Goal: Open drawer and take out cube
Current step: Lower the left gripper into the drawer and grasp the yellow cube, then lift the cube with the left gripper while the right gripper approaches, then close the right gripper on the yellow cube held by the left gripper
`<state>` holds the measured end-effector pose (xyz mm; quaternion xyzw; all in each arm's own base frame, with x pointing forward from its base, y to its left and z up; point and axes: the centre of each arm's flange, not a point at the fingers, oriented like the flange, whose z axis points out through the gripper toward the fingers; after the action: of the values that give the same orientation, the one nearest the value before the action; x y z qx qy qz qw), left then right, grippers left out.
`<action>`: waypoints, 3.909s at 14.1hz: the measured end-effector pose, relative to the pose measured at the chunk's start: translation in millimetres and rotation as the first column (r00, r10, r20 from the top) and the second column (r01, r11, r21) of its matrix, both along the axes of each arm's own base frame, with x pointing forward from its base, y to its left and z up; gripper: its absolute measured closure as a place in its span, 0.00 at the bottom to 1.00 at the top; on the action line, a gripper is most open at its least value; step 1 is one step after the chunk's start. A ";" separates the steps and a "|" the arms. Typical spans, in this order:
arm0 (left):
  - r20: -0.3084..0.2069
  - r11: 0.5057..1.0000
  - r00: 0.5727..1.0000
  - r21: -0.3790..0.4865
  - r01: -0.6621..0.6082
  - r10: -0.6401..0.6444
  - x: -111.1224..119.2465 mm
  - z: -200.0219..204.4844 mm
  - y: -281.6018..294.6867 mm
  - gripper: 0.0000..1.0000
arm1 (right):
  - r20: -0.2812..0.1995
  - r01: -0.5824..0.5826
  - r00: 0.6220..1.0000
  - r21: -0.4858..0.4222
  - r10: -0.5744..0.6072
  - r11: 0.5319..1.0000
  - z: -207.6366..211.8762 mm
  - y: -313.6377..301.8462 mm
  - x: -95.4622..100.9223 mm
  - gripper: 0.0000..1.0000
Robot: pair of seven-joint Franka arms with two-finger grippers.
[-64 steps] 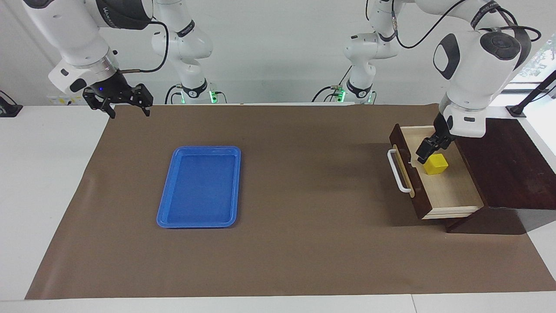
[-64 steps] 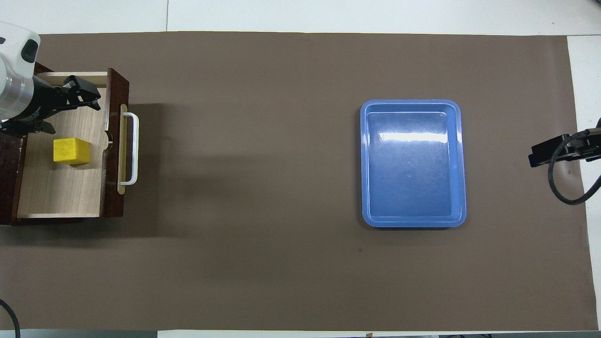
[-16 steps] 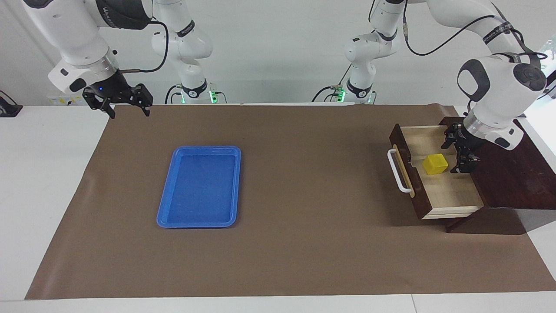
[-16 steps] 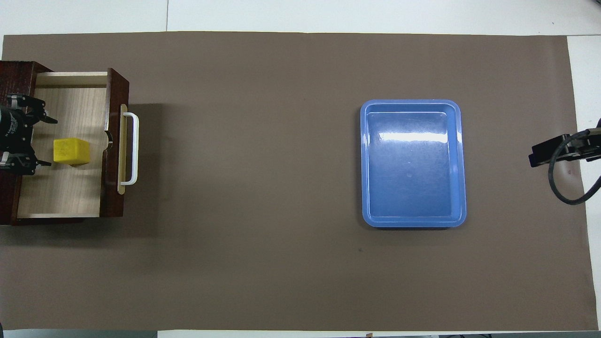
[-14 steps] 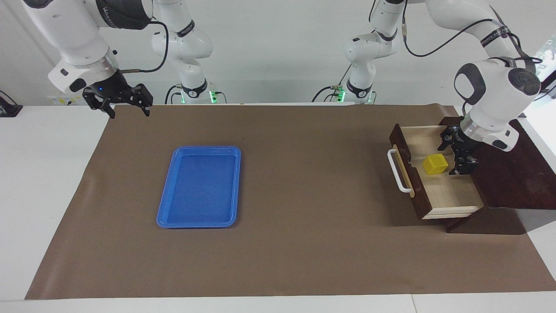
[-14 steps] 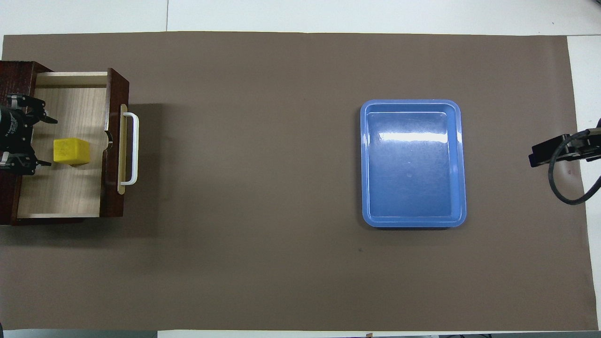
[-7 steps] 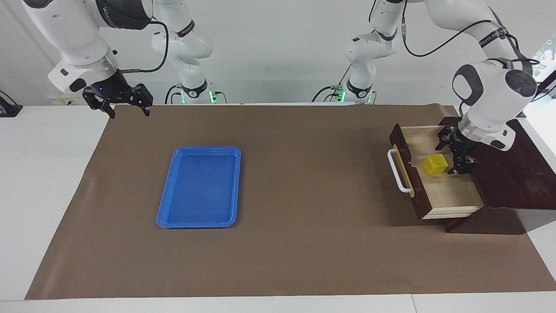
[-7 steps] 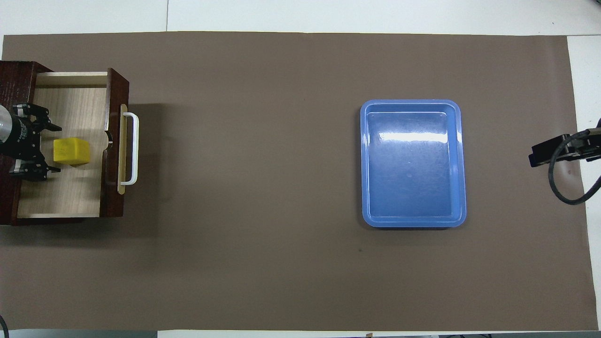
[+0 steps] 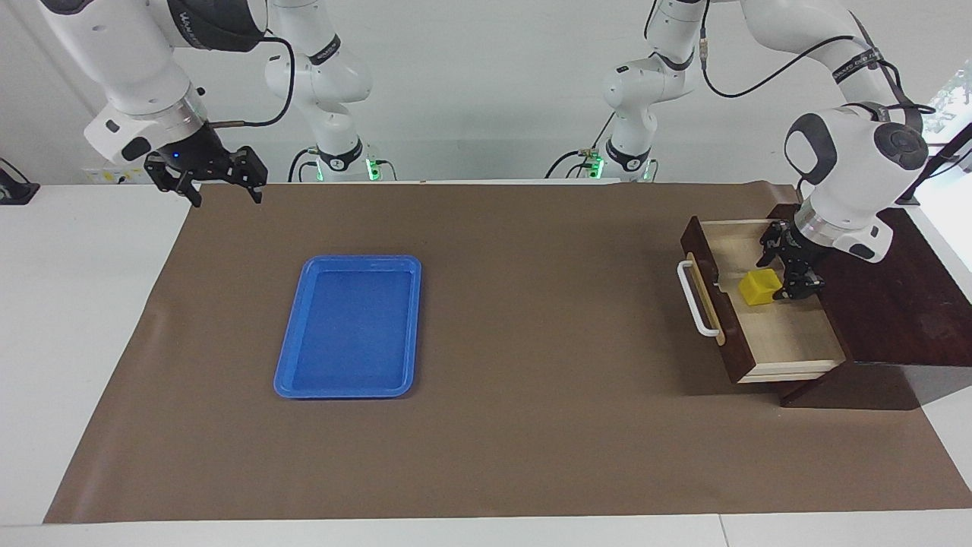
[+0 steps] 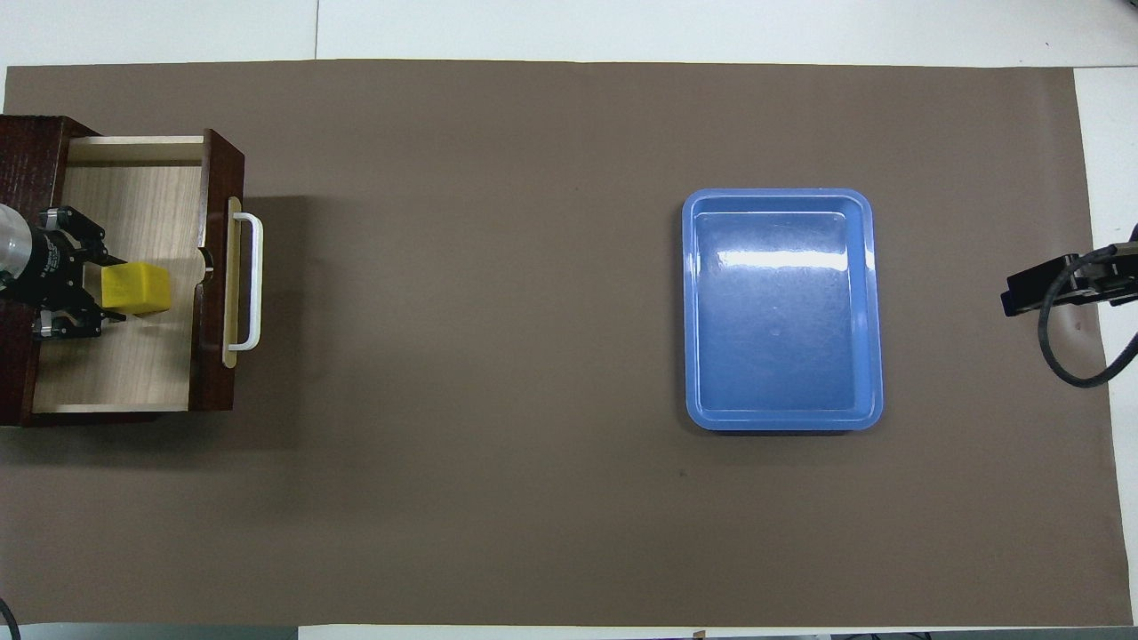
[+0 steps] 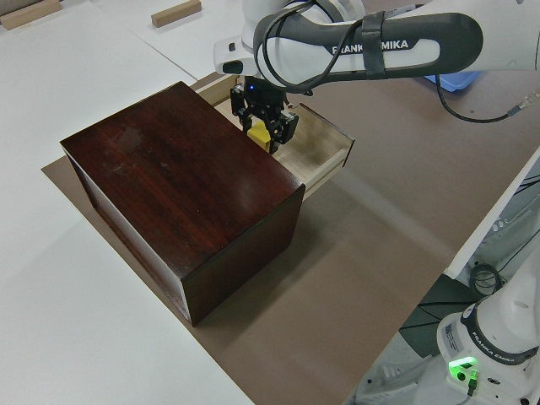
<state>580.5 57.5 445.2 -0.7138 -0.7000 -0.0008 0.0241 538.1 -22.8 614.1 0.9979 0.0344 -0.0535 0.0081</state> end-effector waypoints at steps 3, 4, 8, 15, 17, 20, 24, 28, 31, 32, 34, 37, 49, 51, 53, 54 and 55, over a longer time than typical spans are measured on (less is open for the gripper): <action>0.002 0.999 0.999 -0.001 0.038 -0.038 0.2 1.3 -3.3 0.45 | 0.000 0.000 1.000 0.000 0.000 1.000 0.0 0.0 0.0 0.00; 0.004 0.999 0.999 -0.001 0.039 -0.039 0.1 2.2 -3.5 0.45 | 0.000 0.000 1.000 0.000 0.000 1.000 0.0 0.0 0.0 0.00; 0.033 0.999 0.999 0.005 0.036 -0.036 2.0 18.8 -1.7 0.45 | 0.000 0.000 1.000 0.000 0.000 1.000 0.0 0.0 0.0 0.00; 0.042 0.993 0.993 -0.001 0.114 -0.114 22.1 121.3 -60.6 0.45 | 0.001 0.053 0.999 0.012 -0.053 0.999 -0.2 2.0 0.1 0.00; 0.017 0.988 0.988 -0.008 0.154 -0.154 26.8 122.3 -109.3 0.45 | -0.004 0.176 0.984 0.041 -0.176 0.983 -0.9 7.6 0.3 0.00; -0.009 0.986 0.986 -0.009 0.169 -0.169 21.5 113.5 -184.9 0.45 | -0.060 0.396 0.918 0.095 -0.392 0.913 -8.8 24.9 -1.5 0.00; -0.050 0.997 0.996 0.007 0.072 -0.071 9.4 84.3 -264.8 0.45 | -0.200 0.671 0.738 0.123 -0.644 0.731 -27.6 58.8 -4.6 0.00; -0.052 1.000 0.999 0.014 0.017 -0.016 2.9 72.6 -303.3 0.45 | -0.352 0.861 0.501 0.113 -0.791 0.496 -61.8 87.3 15.8 0.00; -0.046 1.000 0.999 -0.015 -0.002 0.002 1.0 75.5 -312.6 0.45 | -0.473 0.943 0.320 0.072 -0.821 0.326 -101.9 121.0 38.9 0.00; -0.041 1.000 0.999 -0.022 -0.009 0.008 1.5 76.5 -313.4 0.45 | -0.511 0.960 0.267 0.062 -0.817 0.275 -115.3 130.5 45.6 0.00; -0.033 0.999 0.999 -0.032 -0.016 0.015 1.6 77.7 -316.6 0.45 | -0.566 0.981 0.181 0.046 -0.805 0.188 -137.0 154.9 54.7 0.00; -0.030 0.999 0.999 -0.035 -0.024 0.023 0.3 78.1 -320.6 0.45 | -0.636 0.997 0.064 0.014 -0.769 0.072 -154.7 196.4 59.8 0.00; -0.004 0.998 1.000 -0.053 -0.030 0.030 -4.5 80.7 -339.4 0.45 | -0.699 0.998 -0.054 -0.043 -0.713 -0.034 -223.4 350.4 98.2 0.00; 0.005 0.998 0.999 -0.058 -0.034 0.034 -7.0 81.7 -347.1 0.45 | -0.699 0.999 -0.035 -0.023 -0.714 -0.026 -222.6 382.8 90.3 0.00; 0.013 0.997 0.999 -0.062 -0.036 0.037 -9.2 82.5 -353.9 0.45 | -0.698 1.000 -0.023 -0.010 -0.716 -0.021 -220.7 412.6 76.4 0.00; 0.016 0.997 0.999 -0.064 -0.037 0.038 -9.4 82.7 -355.0 0.45 | -0.698 1.000 -0.020 -0.011 -0.716 -0.017 -219.9 420.2 72.1 0.00; 0.018 0.997 0.999 -0.065 -0.038 0.039 -9.0 82.9 -355.0 0.45 | -0.698 1.000 -0.021 -0.013 -0.716 -0.017 -219.3 422.0 71.1 0.00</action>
<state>571.5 -297.5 528.0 -0.7005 -0.7135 0.0153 -0.0059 609.2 399.2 394.8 0.6568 -0.6223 -0.2987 -0.3033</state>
